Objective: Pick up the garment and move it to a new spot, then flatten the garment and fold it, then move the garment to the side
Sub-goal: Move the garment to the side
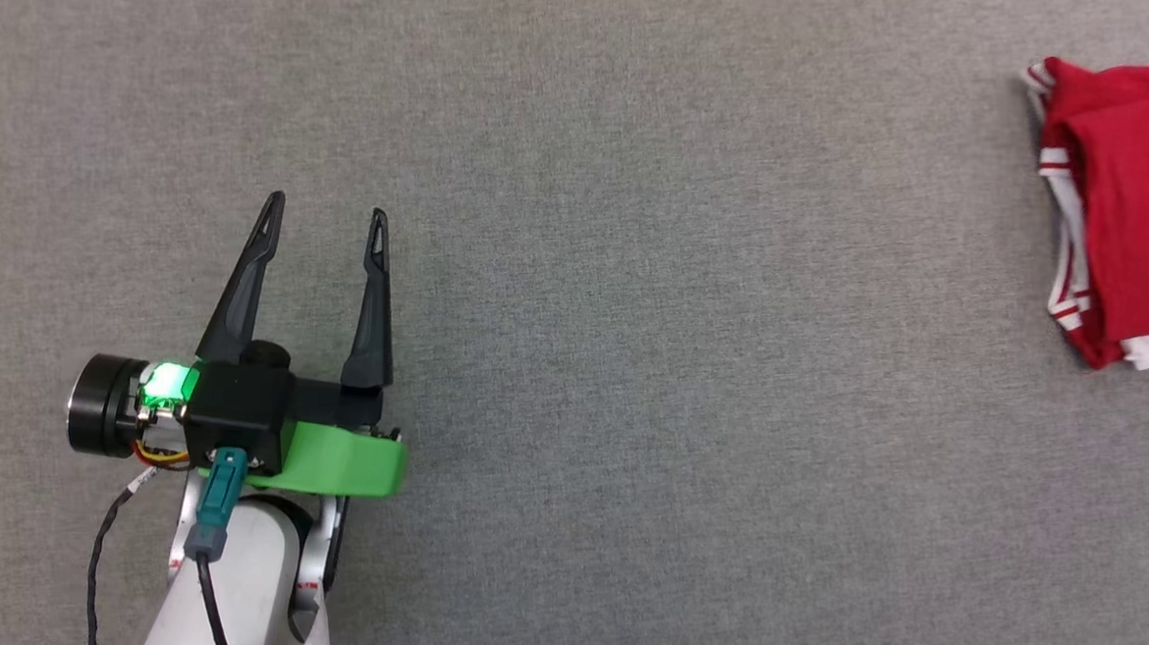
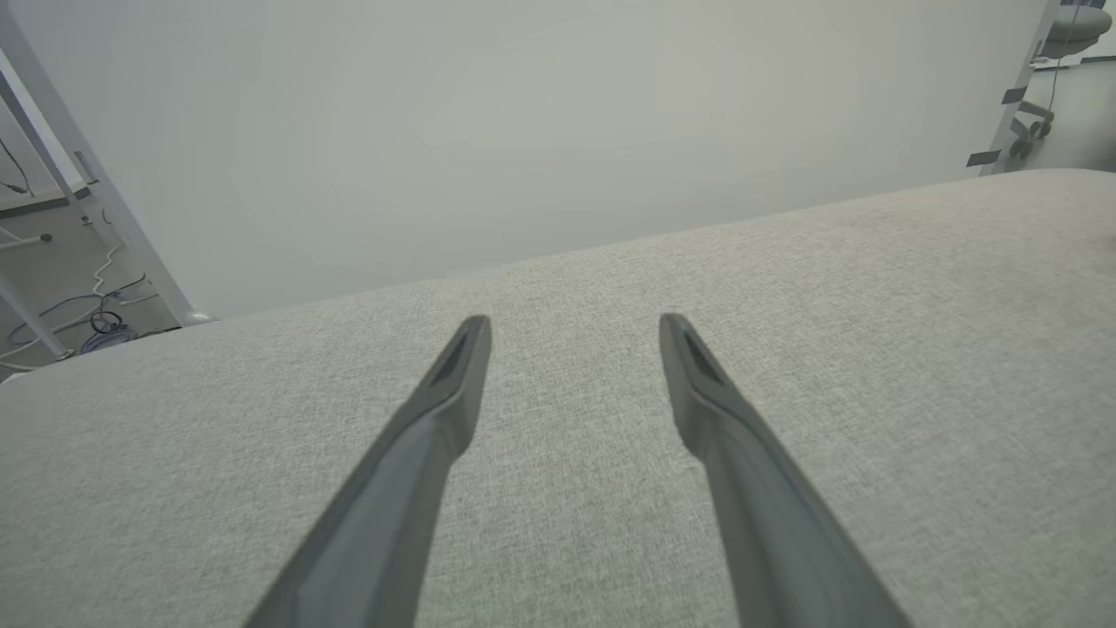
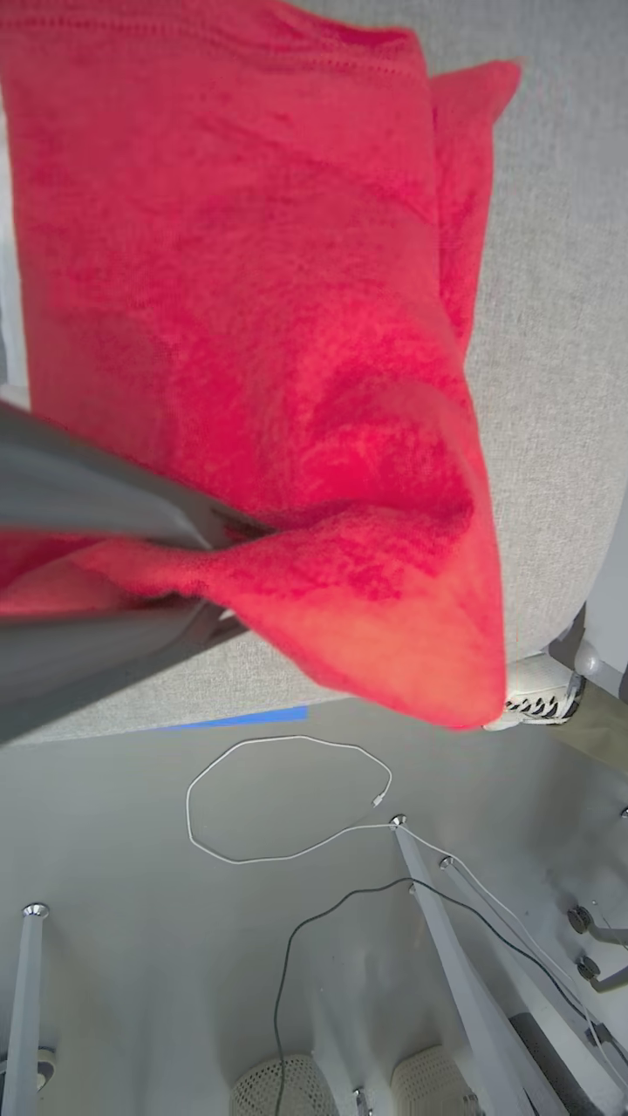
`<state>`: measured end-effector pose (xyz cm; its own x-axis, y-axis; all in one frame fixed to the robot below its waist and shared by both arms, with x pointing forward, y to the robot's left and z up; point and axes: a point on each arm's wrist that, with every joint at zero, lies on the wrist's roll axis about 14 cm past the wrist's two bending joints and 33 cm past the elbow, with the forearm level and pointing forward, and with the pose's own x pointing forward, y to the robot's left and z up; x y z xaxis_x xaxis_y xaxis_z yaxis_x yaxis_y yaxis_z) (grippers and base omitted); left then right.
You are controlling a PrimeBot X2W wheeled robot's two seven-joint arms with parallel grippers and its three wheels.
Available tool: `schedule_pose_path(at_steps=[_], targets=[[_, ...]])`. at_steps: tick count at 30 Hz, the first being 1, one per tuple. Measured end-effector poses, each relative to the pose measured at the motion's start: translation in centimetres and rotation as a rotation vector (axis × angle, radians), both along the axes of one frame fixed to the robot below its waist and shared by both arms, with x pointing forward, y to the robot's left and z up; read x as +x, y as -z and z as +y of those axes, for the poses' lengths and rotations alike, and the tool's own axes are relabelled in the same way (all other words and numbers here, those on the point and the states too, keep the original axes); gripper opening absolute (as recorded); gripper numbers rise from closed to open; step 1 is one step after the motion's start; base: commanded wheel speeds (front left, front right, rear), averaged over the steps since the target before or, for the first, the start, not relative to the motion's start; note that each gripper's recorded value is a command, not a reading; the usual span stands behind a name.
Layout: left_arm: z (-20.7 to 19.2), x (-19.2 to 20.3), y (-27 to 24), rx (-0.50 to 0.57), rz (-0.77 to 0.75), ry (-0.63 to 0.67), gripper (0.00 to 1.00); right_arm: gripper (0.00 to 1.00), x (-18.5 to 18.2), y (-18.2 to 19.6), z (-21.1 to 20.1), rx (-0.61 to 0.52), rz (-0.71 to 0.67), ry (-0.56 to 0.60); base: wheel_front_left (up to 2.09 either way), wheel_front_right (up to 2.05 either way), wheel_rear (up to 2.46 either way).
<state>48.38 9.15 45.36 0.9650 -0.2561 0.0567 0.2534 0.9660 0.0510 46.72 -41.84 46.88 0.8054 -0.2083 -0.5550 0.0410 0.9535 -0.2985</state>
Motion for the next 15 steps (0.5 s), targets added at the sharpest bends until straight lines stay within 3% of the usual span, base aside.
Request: schedule_pose_path(at_steps=[8, 14, 15], targets=[[0.3, 0.9, 3.3, 0.000, 0.060, -0.009, 1.00, 0.00, 1.3, 1.9, -4.9, -0.078, 0.039, 0.137, 0.00, 0.00, 0.00], [1.1, 1.1, 4.3, 0.015, 0.080, -0.028, 1.00, 0.00, 2.1, 3.2, -5.6, -0.071, 0.021, 0.171, 0.00, 0.00, 0.00], [1.2, 1.0, 4.3, 0.019, 0.080, -0.030, 1.00, 1.00, 2.2, 3.4, -5.4, -0.067, 0.015, 0.171, 0.00, 0.00, 0.00]])
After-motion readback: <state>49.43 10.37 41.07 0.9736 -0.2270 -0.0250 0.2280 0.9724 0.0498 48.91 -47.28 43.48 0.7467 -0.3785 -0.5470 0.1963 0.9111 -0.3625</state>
